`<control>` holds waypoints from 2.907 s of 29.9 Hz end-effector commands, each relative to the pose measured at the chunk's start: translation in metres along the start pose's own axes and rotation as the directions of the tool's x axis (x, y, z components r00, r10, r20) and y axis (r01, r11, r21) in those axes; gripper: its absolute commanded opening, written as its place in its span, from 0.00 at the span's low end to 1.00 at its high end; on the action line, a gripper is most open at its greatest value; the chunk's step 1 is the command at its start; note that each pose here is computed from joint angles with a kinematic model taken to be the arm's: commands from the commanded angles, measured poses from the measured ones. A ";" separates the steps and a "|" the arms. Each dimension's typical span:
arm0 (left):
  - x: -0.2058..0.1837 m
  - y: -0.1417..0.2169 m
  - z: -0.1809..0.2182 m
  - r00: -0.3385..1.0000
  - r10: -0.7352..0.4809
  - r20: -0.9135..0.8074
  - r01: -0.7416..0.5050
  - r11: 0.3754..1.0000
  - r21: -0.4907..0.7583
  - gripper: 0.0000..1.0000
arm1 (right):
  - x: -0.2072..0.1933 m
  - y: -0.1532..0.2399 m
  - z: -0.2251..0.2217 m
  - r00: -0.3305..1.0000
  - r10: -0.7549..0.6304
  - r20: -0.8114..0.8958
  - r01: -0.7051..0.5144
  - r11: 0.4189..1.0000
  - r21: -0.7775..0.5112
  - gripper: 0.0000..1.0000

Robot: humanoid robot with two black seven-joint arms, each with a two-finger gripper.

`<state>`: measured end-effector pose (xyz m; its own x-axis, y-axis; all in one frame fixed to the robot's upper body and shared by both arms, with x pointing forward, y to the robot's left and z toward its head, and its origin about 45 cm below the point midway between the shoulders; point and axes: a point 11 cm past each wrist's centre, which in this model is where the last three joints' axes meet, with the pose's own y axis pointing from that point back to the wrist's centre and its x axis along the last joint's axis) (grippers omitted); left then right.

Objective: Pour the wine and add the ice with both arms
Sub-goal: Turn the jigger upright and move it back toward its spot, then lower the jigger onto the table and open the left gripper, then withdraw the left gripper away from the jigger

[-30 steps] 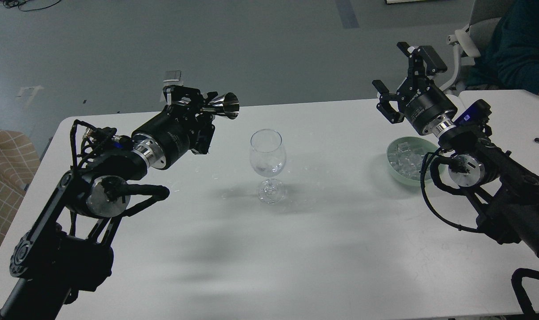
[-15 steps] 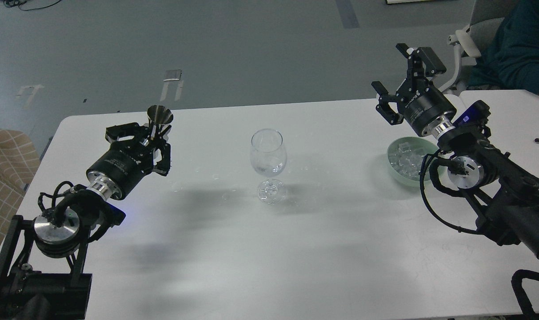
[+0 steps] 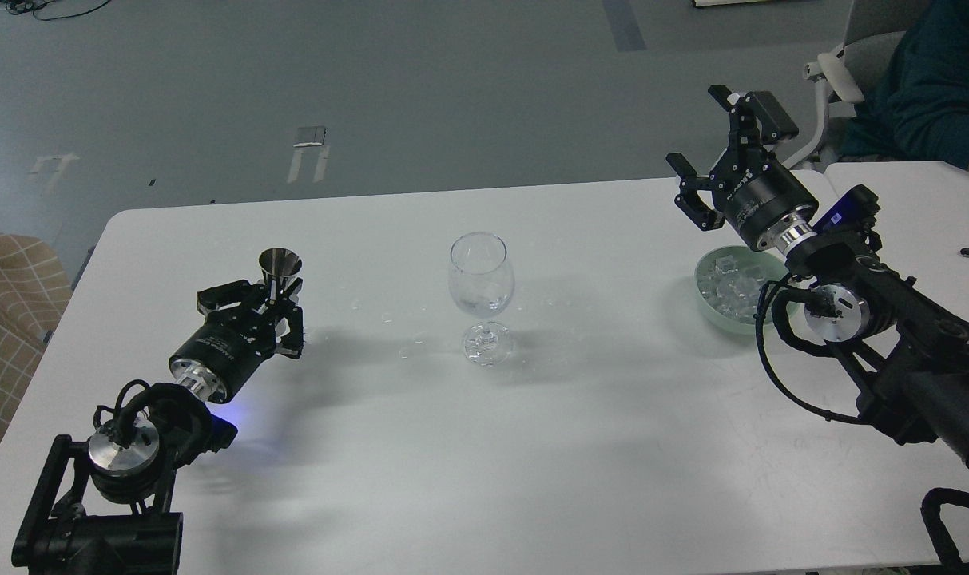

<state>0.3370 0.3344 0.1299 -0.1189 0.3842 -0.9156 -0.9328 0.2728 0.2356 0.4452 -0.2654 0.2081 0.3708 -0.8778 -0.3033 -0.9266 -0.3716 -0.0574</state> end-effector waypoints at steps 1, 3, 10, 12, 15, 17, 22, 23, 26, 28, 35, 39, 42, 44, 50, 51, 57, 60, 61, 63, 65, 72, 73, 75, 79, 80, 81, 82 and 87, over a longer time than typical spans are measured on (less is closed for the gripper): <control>0.002 0.002 0.005 1.000 0.004 -0.003 -0.004 1.000 -0.015 0.24 | 0.000 0.001 0.002 1.000 0.003 0.002 -0.003 1.000 -0.003 1.00; 0.007 0.002 0.003 1.000 0.018 -0.007 -0.018 1.000 -0.012 0.25 | 0.000 0.001 0.002 1.000 0.004 0.004 -0.004 1.000 -0.001 1.00; 0.014 0.003 0.002 0.999 0.036 -0.014 -0.036 0.999 -0.013 0.27 | 0.000 0.001 0.002 1.000 0.003 0.002 -0.003 1.000 -0.003 1.00; 0.015 0.003 0.003 0.999 0.040 -0.015 -0.041 0.999 -0.014 0.27 | 0.000 0.001 0.002 1.000 0.003 0.002 -0.003 1.000 -0.003 1.00; 0.015 0.003 0.002 0.999 0.041 -0.013 -0.041 0.999 -0.011 0.28 | 0.000 0.001 0.002 1.000 0.003 0.002 -0.003 1.000 -0.003 1.00; 0.016 0.003 0.002 0.999 0.042 -0.014 -0.043 0.999 -0.012 0.29 | 0.000 0.001 0.002 1.000 0.003 0.002 -0.003 1.000 -0.003 1.00; 0.016 0.003 0.001 0.999 0.047 -0.010 -0.047 0.999 -0.011 0.29 | 0.001 0.002 0.003 1.000 0.005 0.002 -0.005 1.000 -0.004 1.00; 0.017 0.003 0.001 0.999 0.050 -0.011 -0.050 0.999 -0.010 0.29 | 0.001 0.002 0.003 1.000 0.005 0.003 -0.005 1.000 -0.006 1.00; 0.022 0.003 0.000 0.998 0.061 -0.018 -0.062 0.998 -0.008 0.33 | 0.001 0.002 0.003 1.000 0.006 0.004 -0.006 1.000 -0.004 1.00; 0.022 0.003 0.000 0.998 0.062 -0.017 -0.062 0.998 -0.007 0.36 | 0.001 0.002 0.004 1.000 0.007 0.004 -0.007 1.000 -0.005 1.00; 0.024 0.003 0.000 0.997 0.070 -0.022 -0.070 0.998 -0.007 0.55 | 0.001 0.003 0.004 1.000 0.007 0.004 -0.007 1.000 -0.006 1.00; 0.024 0.002 0.000 0.997 0.071 -0.023 -0.071 0.997 -0.007 0.65 | 0.001 0.003 0.005 1.000 0.007 0.005 -0.007 1.000 -0.008 1.00; 0.024 0.002 0.001 0.997 0.073 -0.025 -0.074 0.997 -0.008 0.75 | 0.002 0.005 0.007 1.000 0.010 0.008 -0.010 1.000 -0.011 1.00; 0.024 0.002 0.001 0.997 0.074 -0.024 -0.074 0.997 -0.009 0.79 | 0.001 0.005 0.008 1.000 0.009 0.007 -0.009 1.000 -0.012 1.00; 0.029 0.009 0.014 0.996 0.090 -0.003 -0.090 0.996 -0.022 0.88 | -0.001 0.004 0.006 1.000 0.002 0.007 -0.002 1.000 -0.009 1.00; 0.029 0.010 0.017 0.996 0.089 0.000 -0.089 0.996 -0.025 0.91 | -0.001 0.004 0.007 1.000 0.003 0.007 -0.003 1.000 -0.010 1.00; 0.036 0.016 0.016 0.995 0.102 -0.003 -0.102 0.995 -0.014 0.97 | 0.000 0.006 0.009 1.000 0.006 0.009 -0.006 1.000 -0.013 1.00; 0.040 0.025 0.023 0.995 0.091 0.031 -0.090 0.996 -0.022 0.97 | 0.000 0.006 0.009 1.000 0.006 0.009 -0.006 1.000 -0.013 1.00; 0.041 0.027 0.024 0.996 0.086 0.036 -0.085 0.996 -0.022 0.97 | 0.000 0.006 0.009 1.000 0.006 0.009 -0.006 1.000 -0.013 1.00; 0.042 0.032 0.026 0.996 0.072 0.056 -0.071 0.997 -0.024 0.97 | 0.000 0.006 0.009 1.000 0.004 0.009 -0.004 1.000 -0.013 1.00; 0.042 0.037 0.029 0.996 0.056 0.066 -0.054 0.998 -0.030 0.98 | 0.000 0.006 0.009 1.000 0.007 0.009 -0.006 1.000 -0.014 1.00; 0.058 0.070 0.032 0.991 0.047 0.127 -0.044 0.999 -0.026 0.98 | 0.003 0.011 0.012 1.000 0.014 0.009 -0.014 1.000 -0.022 1.00; 0.060 0.078 0.036 0.989 0.046 0.142 -0.042 0.999 -0.032 0.98 | 0.003 0.011 0.011 1.000 0.011 0.007 -0.011 1.000 -0.021 1.00; 0.064 0.086 0.038 0.988 0.044 0.151 -0.038 0.998 -0.040 0.98 | 0.002 0.011 0.010 1.000 0.007 0.007 -0.007 1.000 -0.019 1.00; 0.066 0.103 0.063 0.974 0.078 0.214 -0.067 0.996 -0.060 0.98 | 0.008 0.021 -0.011 0.997 -0.013 -0.070 0.012 1.000 -0.006 1.00; 0.063 0.106 0.076 0.963 0.090 0.254 -0.077 0.995 -0.063 0.97 | 0.013 0.025 -0.017 0.993 -0.011 -0.118 0.010 1.000 -0.010 1.00; 0.062 0.106 0.076 0.963 0.090 0.254 -0.077 0.995 -0.063 0.97 | 0.013 0.025 -0.017 0.993 -0.011 -0.118 0.010 1.000 -0.010 1.00; 0.058 0.110 0.093 0.944 0.110 0.310 -0.094 0.993 -0.066 0.98 | 0.020 0.032 -0.025 0.984 -0.017 -0.175 0.014 1.000 -0.017 1.00; 0.028 0.108 0.145 0.815 0.166 0.555 -0.157 0.985 -0.065 0.98 | 0.025 0.056 -0.055 0.932 -0.078 -0.353 0.066 0.997 -0.046 1.00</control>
<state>0.2681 0.4917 0.1571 -0.0921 0.7717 -0.6293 -0.9288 0.1614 0.3337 0.4144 -0.3134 0.2368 0.4186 -0.9072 -0.0434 -0.9079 -0.4168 -0.0438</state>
